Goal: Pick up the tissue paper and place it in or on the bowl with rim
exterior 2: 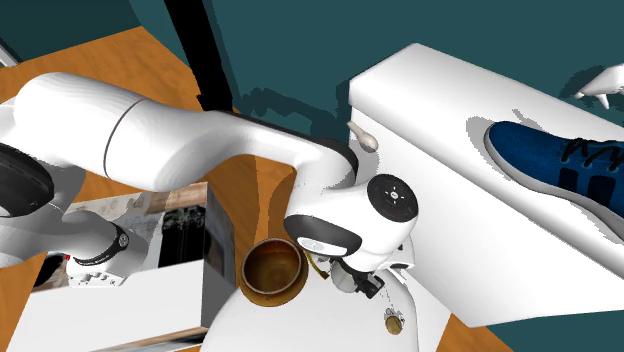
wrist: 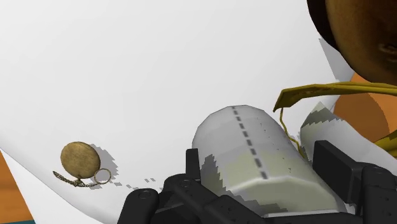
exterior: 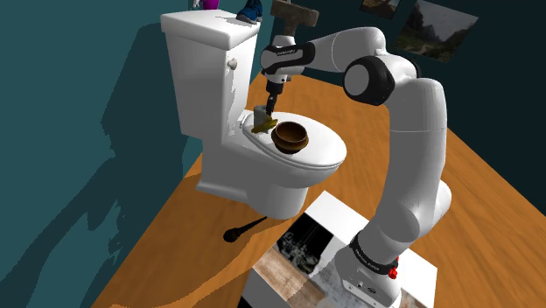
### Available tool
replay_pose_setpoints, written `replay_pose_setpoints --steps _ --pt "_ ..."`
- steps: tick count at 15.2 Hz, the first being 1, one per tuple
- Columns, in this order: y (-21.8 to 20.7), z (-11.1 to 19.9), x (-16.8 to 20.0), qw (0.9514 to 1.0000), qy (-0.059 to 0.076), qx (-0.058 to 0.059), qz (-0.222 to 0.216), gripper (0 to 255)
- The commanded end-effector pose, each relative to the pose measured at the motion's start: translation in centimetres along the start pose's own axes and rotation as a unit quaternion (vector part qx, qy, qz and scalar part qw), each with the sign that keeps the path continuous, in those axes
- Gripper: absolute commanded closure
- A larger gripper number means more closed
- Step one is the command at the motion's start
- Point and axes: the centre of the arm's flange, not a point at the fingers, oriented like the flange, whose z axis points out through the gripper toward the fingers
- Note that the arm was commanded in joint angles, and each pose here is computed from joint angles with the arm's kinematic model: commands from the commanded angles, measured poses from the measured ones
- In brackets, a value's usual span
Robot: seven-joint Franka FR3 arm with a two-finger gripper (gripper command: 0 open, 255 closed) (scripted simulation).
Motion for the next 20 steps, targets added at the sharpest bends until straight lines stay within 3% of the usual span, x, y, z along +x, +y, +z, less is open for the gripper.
replay_pose_setpoints --steps 1,20 --pt "0.0 0.1 0.0 1.0 0.0 0.0 0.0 255" --pt "-0.4 -8.9 -0.5 1.0 0.0 0.0 0.0 255"
